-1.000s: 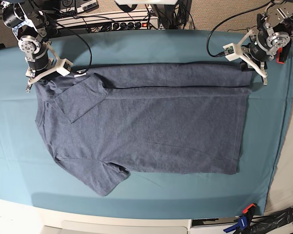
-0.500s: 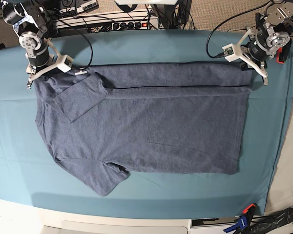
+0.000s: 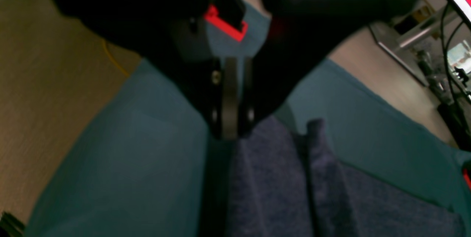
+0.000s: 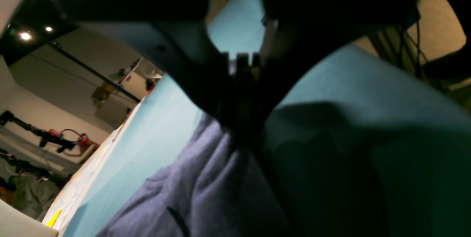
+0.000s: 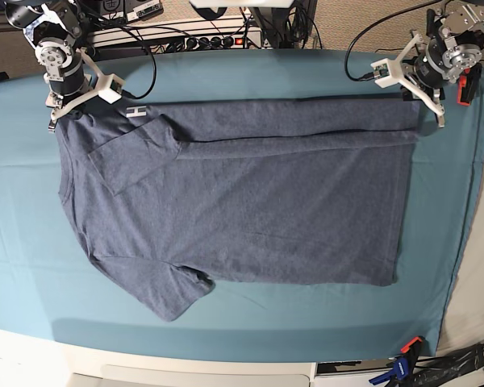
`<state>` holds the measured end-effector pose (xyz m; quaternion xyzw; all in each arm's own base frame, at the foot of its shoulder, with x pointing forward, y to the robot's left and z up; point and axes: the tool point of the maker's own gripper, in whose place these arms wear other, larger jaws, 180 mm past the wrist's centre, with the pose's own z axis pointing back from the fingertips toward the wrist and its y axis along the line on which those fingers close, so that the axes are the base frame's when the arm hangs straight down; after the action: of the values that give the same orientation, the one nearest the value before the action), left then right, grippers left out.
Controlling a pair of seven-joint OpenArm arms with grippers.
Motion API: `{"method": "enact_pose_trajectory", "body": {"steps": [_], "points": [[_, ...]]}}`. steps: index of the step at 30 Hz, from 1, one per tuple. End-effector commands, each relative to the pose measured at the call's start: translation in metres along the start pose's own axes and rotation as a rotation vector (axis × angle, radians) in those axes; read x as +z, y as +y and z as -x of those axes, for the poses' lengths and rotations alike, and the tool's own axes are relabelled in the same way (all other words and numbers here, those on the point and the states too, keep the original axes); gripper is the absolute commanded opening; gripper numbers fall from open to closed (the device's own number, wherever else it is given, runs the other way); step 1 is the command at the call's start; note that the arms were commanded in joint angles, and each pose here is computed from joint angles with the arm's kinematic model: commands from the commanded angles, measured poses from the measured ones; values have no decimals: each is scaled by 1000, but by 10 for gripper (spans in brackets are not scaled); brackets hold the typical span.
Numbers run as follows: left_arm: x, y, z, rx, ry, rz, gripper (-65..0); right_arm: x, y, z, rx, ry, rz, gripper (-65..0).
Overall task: Fold the T-shirt properly
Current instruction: 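Pull the grasped edge toward the robot with both grippers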
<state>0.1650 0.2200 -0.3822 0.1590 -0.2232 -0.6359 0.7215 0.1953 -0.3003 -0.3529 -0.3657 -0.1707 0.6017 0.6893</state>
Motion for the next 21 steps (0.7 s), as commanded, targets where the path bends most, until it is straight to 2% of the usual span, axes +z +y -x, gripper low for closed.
{"method": "enact_pose_trajectory", "body": {"steps": [1,10,21], "points": [[4,6,3,-18,10,-14,-650,2,-12,6,18,22,39,-650],[4,2,5,-17,19,-4,-650,9,9,17,41,55,-10,-650],[11,-23,13,-28,45,59,-650,16,25,24,73,80,-42,-650]]}}
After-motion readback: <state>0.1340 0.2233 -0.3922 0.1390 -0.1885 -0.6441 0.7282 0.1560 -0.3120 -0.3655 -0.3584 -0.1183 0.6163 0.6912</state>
